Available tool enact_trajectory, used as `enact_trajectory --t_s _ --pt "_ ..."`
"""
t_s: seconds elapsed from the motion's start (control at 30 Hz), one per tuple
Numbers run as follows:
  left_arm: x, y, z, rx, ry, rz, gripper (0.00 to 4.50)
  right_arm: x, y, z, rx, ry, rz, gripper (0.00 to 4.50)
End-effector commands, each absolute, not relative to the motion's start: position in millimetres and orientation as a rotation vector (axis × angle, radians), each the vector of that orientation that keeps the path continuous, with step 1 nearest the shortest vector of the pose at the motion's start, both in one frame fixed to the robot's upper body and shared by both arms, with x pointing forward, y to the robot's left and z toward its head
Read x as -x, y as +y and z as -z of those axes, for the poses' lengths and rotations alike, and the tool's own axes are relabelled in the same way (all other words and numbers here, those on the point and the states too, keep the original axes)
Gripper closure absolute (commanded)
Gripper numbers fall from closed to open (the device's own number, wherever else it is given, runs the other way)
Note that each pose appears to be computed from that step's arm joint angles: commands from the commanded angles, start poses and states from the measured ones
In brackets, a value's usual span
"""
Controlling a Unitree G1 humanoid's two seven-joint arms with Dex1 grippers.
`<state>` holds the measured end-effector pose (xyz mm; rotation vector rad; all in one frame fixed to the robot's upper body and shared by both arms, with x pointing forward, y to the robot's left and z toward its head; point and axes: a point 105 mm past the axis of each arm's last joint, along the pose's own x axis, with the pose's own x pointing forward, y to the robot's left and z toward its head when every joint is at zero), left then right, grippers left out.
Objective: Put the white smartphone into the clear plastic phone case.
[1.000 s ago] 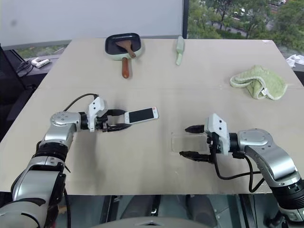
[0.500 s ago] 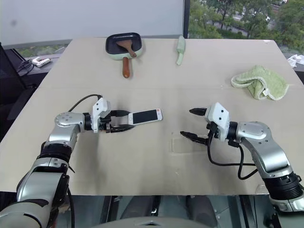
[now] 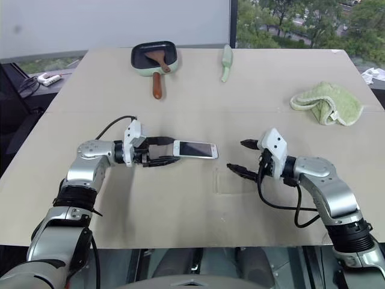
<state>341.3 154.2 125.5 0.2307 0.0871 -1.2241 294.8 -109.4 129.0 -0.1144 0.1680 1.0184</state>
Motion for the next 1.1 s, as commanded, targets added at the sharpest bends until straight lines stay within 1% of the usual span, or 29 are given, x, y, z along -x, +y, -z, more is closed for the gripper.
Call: enact_trajectory --t_s 0.03,0.17,0.3,0.33,0.4,0.5,0.6,0.8,0.9,1.1 --pt "-341 145 -148 -0.215 -0.017 1.200 1.47 -281 -99 -140 0.028 0.193 -1.054 0.00" --pt "-337 138 -145 -0.208 -0.021 1.200 1.47 -273 -95 -141 -0.035 0.243 -1.069 0.00" --pt "-335 135 -145 -0.198 -0.030 1.191 1.47 -266 -76 -155 -0.284 0.320 -1.080 0.00" --pt "-334 134 -144 -0.198 -0.028 1.191 1.47 -268 -75 -146 -0.315 0.409 -1.042 0.00" --pt "-333 134 -142 -0.198 -0.025 1.192 1.47 -267 -73 -134 -0.351 0.524 -0.995 0.00" --pt "-333 135 -140 -0.196 -0.019 1.191 1.47 -263 -54 -116 -0.562 0.669 -0.933 0.00" --pt "-333 136 -140 -0.198 -0.016 1.189 1.47 -270 -39 -115 -0.737 0.684 -0.853 0.00" --pt "-333 136 -140 -0.197 -0.014 1.191 1.47 -284 -27 -118 -0.905 0.711 -0.710 0.00" --pt "-332 134 -141 -0.194 -0.018 1.197 1.47 -296 -23 -124 -1.004 0.711 -0.602 0.00" --pt "-331 129 -147 -0.178 -0.040 1.201 1.47 -302 -19 -137 -1.055 0.745 -0.557 0.00"
